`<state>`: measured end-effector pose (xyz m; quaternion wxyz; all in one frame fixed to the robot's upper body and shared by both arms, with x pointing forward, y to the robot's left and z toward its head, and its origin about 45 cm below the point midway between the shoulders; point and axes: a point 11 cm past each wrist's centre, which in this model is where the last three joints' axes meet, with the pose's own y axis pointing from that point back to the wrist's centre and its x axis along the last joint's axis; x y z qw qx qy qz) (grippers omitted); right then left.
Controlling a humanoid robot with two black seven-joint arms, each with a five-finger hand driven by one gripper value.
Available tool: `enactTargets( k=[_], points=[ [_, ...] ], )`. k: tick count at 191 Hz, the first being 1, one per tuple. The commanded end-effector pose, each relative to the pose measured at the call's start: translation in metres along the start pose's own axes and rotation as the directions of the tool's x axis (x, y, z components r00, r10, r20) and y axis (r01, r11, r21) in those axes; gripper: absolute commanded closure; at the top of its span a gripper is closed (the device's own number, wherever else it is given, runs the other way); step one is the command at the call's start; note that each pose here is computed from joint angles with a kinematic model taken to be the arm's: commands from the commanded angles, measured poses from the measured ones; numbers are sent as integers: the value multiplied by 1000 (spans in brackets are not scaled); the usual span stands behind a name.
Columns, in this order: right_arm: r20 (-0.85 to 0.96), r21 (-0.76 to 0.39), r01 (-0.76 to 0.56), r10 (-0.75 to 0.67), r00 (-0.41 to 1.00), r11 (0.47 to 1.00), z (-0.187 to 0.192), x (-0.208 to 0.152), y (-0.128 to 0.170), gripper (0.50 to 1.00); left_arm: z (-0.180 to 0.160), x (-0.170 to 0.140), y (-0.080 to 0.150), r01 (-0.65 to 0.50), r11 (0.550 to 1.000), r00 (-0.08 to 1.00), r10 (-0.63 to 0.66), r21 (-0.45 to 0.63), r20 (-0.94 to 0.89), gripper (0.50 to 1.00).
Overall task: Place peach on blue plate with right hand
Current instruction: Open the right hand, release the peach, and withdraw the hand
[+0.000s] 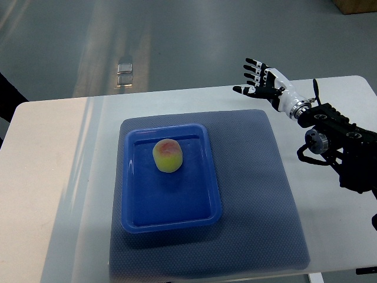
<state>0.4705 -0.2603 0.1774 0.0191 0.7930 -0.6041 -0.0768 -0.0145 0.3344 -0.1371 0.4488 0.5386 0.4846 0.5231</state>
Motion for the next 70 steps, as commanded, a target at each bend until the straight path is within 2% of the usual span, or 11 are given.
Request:
enactTargets(
  k=[1, 29, 70],
  points=[
    [113, -15, -65, 66, 991, 998, 14, 13, 10, 574, 0, 1, 0, -3, 1000, 1000, 3, 0, -1, 500],
    [237, -24, -107, 110, 965, 994, 28, 19, 18, 572, 0, 2, 0, -6, 1000, 1000, 6, 0, -1, 500],
    [248, -29, -101, 105, 963, 994, 31, 16, 19, 572, 0, 2, 0, -6, 1000, 1000, 6, 0, 1, 500]
  ],
)
